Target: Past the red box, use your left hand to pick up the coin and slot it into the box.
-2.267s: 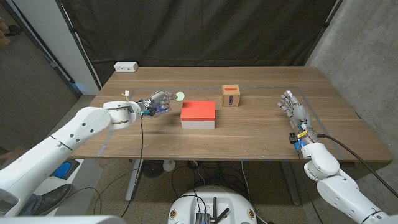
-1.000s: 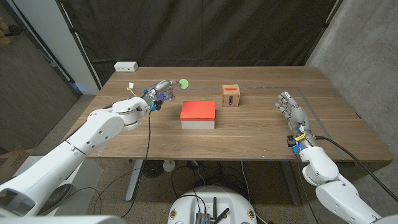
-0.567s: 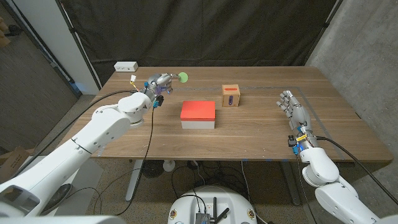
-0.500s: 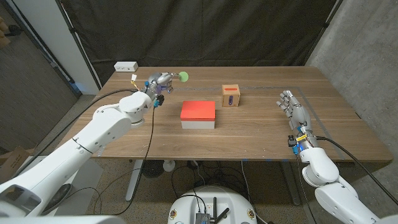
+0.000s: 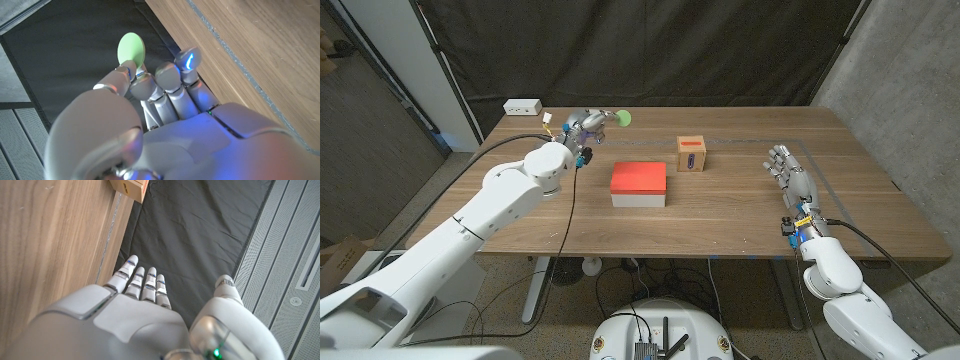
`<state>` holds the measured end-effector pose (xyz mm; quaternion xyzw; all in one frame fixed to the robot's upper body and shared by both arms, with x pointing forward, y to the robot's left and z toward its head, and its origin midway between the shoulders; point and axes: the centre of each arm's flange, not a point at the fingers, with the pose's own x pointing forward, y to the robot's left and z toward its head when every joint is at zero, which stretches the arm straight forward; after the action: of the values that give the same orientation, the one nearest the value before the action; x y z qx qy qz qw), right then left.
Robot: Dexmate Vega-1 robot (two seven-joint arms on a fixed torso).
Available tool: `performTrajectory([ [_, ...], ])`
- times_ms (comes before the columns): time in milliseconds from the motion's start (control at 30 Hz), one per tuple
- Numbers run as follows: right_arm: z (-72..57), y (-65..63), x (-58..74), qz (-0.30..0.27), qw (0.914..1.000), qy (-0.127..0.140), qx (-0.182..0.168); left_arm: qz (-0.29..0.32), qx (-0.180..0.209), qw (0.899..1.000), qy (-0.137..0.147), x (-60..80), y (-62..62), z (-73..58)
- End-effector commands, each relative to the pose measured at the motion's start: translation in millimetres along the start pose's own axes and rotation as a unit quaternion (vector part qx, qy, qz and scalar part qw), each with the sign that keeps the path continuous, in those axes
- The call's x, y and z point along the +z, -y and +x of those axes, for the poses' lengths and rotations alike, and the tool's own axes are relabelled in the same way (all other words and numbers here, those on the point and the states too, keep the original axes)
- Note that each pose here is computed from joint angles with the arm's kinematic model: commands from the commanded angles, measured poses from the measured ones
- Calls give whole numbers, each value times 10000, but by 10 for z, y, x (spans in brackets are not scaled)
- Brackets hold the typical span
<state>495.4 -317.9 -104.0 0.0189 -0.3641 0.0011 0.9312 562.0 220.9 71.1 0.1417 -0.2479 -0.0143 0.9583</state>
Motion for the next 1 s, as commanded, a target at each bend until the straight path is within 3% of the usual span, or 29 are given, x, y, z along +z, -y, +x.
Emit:
performTrajectory([
  [33, 7, 12, -12, 13, 10000, -20, -19, 173, -11, 9998, 124, 40, 160, 155],
  [433, -77, 73, -5, -67, 9999, -102, -103, 493, 151, 9985, 193, 114, 187, 184],
  [633, -113, 102, 7, 15, 9998, -9, -185, 880, 256, 9947, 468, 286, 257, 207],
  [1000, -155, 121, 16, 48, 9996, 51, -261, 1621, 364, 9821, 886, 448, 397, 249],
])
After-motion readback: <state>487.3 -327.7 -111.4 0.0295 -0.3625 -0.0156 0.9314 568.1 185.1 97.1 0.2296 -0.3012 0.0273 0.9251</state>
